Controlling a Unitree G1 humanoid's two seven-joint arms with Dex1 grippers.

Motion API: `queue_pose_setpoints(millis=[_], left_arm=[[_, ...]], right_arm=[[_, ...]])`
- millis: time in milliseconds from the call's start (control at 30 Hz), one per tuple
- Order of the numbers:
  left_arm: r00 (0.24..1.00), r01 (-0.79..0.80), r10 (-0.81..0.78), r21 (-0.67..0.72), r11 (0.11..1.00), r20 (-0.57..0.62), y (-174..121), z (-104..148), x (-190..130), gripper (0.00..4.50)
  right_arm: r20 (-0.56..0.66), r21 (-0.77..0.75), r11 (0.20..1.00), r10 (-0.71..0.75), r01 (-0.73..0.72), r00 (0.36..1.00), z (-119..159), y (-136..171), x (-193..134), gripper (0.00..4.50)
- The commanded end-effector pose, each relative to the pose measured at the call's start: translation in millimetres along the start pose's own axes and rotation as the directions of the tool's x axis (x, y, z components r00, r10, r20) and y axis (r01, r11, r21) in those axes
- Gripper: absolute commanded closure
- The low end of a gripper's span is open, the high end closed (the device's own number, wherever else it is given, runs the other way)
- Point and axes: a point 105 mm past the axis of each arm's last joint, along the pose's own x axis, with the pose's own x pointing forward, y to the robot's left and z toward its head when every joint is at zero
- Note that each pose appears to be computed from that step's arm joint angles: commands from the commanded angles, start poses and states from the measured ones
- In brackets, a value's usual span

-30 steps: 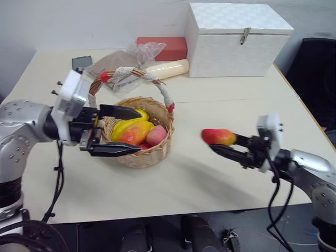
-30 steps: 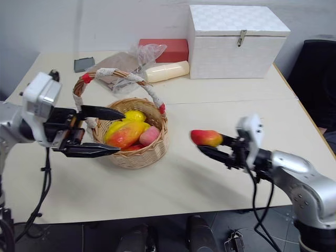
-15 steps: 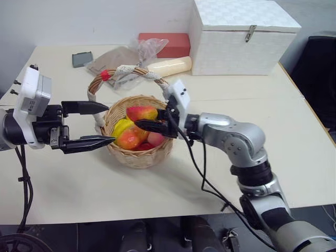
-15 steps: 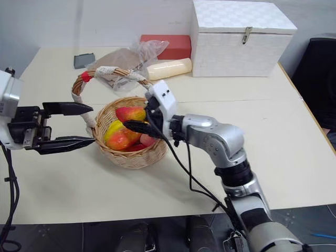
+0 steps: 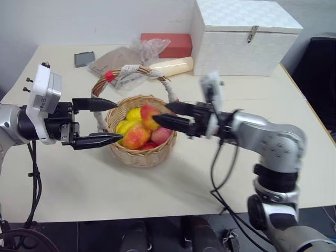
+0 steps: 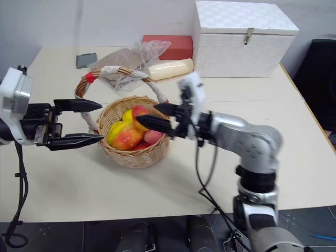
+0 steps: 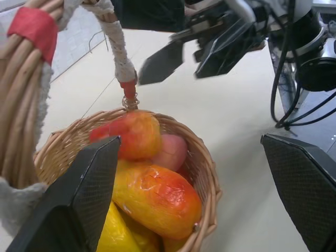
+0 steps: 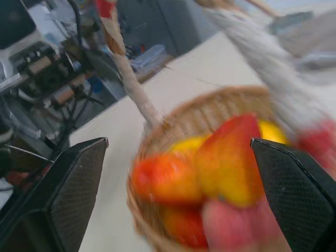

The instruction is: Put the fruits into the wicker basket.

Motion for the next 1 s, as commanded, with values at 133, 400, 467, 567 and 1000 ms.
queue_pose_setpoints(millis=[133,400,467,567,1000], left_arm=[[1.0,0.029,-0.029,0.062,0.998,0.002,3.8,8.2,0.3,0.0],[1.0,0.026,-0.026,0.076,0.997,0.003,4.5,8.8,0.0,0.0],[1.0,0.024,-0.024,0.079,0.997,0.003,4.1,9.4,0.3,0.0],[1.0,0.02,-0.02,0.086,0.996,0.004,3.5,10.8,0.1,0.0],[0.999,0.011,-0.015,0.09,0.996,0.048,-7.4,19.1,2.9,0.0]], right_arm=[[0.028,-0.23,0.945,-0.234,0.234,0.972,4.4,-18.0,-48.1,0.02],[0.095,-0.297,0.929,-0.202,0.222,0.975,7.9,-31.2,-13.0,0.02],[0.098,-0.306,0.932,-0.175,0.197,0.98,6.9,-32.6,4.5,0.02],[0.122,-0.308,0.931,-0.167,0.197,0.978,9.7,-40.5,29.2,0.02],[0.183,-0.38,0.914,-0.077,0.143,0.98,16.7,-36.1,61.3,2.73]])
